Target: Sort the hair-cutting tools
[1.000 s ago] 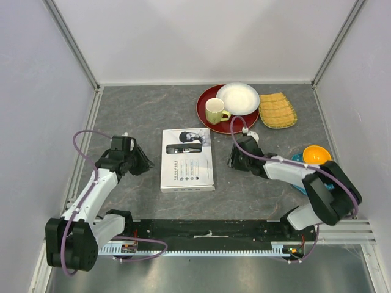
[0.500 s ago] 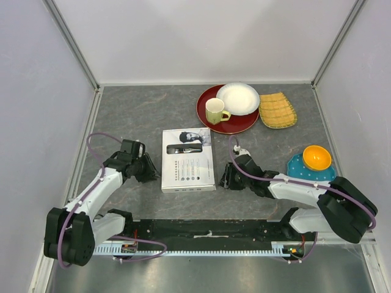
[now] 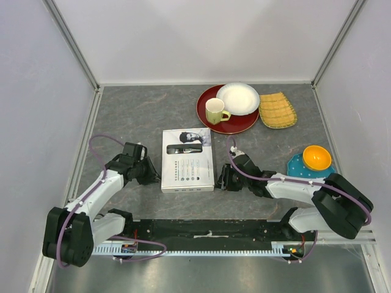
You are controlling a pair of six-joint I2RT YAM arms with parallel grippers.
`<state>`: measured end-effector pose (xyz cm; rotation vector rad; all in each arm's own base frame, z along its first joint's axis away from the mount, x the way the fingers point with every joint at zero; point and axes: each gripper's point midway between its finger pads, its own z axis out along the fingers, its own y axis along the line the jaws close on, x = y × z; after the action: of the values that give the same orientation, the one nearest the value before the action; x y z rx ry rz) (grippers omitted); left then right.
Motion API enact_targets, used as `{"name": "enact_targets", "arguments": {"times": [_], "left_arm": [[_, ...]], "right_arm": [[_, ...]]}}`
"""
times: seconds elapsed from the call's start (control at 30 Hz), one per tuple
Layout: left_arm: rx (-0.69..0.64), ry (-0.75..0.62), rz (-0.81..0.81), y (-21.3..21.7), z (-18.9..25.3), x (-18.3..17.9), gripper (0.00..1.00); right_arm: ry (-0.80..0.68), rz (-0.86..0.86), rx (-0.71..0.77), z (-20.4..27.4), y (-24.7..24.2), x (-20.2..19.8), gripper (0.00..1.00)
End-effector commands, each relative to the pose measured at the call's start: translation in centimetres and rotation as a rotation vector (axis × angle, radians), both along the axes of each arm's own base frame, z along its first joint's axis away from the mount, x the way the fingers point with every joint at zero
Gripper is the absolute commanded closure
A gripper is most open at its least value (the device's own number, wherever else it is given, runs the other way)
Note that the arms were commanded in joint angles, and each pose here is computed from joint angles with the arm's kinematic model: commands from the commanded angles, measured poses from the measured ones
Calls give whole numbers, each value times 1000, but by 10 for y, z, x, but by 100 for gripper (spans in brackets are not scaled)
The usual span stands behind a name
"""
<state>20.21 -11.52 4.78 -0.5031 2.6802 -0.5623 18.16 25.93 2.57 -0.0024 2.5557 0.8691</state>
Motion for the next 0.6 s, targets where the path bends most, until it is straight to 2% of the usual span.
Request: {"name": "enact_targets", "arguments": {"times": [0.0,0.17,0.27,0.3,0.33,0.37,0.47,0.57], "left_arm": [[-125,-26,-27,-26,8,1,74],[-129,-55,-23,-27,14,5,75],[-88,-77,-12,-20,23,10,74],[-71,-86,-4,-17,26,11,71],[-49,-104,-3,-13,32,13,70],[-16,-142,17,-7,42,21,68],[61,-205,59,10,65,26,54],[92,-283,82,20,91,28,43]], "right_arm": [[24,77,126,15,28,-12,55],[20,93,120,16,28,-14,54],[7,51,2,10,12,-6,53],[0,7,-97,2,-7,-3,53],[-21,-20,-130,6,-12,4,50],[-39,-46,-168,6,-21,8,49],[-106,-122,-300,15,-50,20,46],[-167,-174,-423,33,-76,29,41]]}}
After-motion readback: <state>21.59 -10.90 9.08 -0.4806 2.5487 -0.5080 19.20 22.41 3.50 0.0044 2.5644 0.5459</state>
